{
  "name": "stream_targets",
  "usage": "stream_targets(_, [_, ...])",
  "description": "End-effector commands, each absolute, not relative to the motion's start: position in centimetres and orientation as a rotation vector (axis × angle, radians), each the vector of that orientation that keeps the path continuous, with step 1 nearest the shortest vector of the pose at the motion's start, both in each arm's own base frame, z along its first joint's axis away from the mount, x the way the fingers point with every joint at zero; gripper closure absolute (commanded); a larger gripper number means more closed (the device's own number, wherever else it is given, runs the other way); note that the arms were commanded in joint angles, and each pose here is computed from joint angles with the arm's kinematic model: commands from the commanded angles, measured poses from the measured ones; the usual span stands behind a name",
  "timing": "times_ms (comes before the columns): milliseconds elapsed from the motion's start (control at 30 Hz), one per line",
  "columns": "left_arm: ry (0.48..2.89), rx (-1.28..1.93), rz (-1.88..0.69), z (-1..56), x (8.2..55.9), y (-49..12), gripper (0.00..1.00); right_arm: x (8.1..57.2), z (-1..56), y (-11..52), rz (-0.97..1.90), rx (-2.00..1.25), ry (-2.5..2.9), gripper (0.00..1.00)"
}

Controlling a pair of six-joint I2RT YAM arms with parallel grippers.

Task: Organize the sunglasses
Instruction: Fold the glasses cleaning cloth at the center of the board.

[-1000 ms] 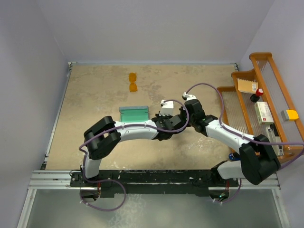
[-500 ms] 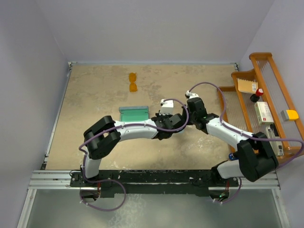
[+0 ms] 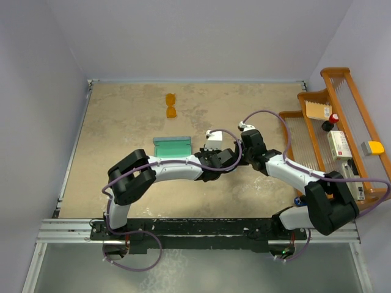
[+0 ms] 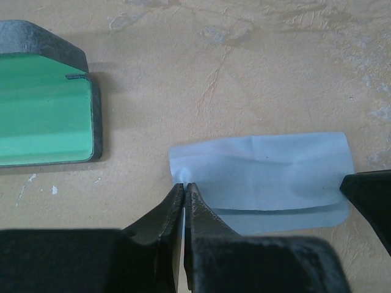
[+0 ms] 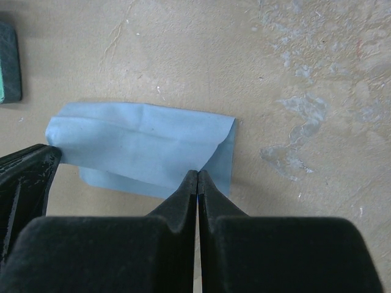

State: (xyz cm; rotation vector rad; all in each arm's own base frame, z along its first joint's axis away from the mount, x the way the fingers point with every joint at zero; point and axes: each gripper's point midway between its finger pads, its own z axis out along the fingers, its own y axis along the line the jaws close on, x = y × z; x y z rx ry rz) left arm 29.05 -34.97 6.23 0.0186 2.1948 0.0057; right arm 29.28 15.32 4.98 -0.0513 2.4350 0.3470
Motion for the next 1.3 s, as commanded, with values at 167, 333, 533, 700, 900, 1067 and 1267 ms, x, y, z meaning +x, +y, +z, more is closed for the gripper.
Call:
stream_targets(167, [2.208, -0.003, -0.023, 5.5, 28.0, -35.2, 1.00, 29.1, 5.3, 15.1, 0.349, -0.049, 2.419, 1.00])
stream_targets(333, [2.213, 0.003, -0.027, 5.3, 27.4, -35.3, 1.00, 28.8, 5.0, 15.0, 0.339, -0.048, 2.437, 1.00])
stream_targets(533, [2.220, 0.007, -0.032, 4.9, 27.2, -35.5, 1.00, 28.8, 4.8, 14.8, 0.328, -0.044, 2.437, 1.00])
stream_targets(700, [2.223, 0.010, -0.026, 4.6, 27.0, -35.3, 1.00, 29.0, 4.7, 14.5, 0.305, -0.036, 2.429, 1.00])
stream_targets(900, [2.227, 0.011, -0.011, 4.1, 26.8, -34.9, 1.00, 28.7, 4.4, 14.5, 0.313, -0.038, 2.434, 1.00])
stream_targets(1067, [2.228, 0.008, -0.010, 4.0, 26.8, -34.8, 1.00, 28.4, 4.1, 14.5, 0.322, -0.042, 2.440, 1.00])
stream_targets(1267, [2.231, 0.011, -0.016, 3.9, 26.8, -35.0, 1.00, 28.4, 4.0, 14.6, 0.330, -0.046, 2.442, 1.00])
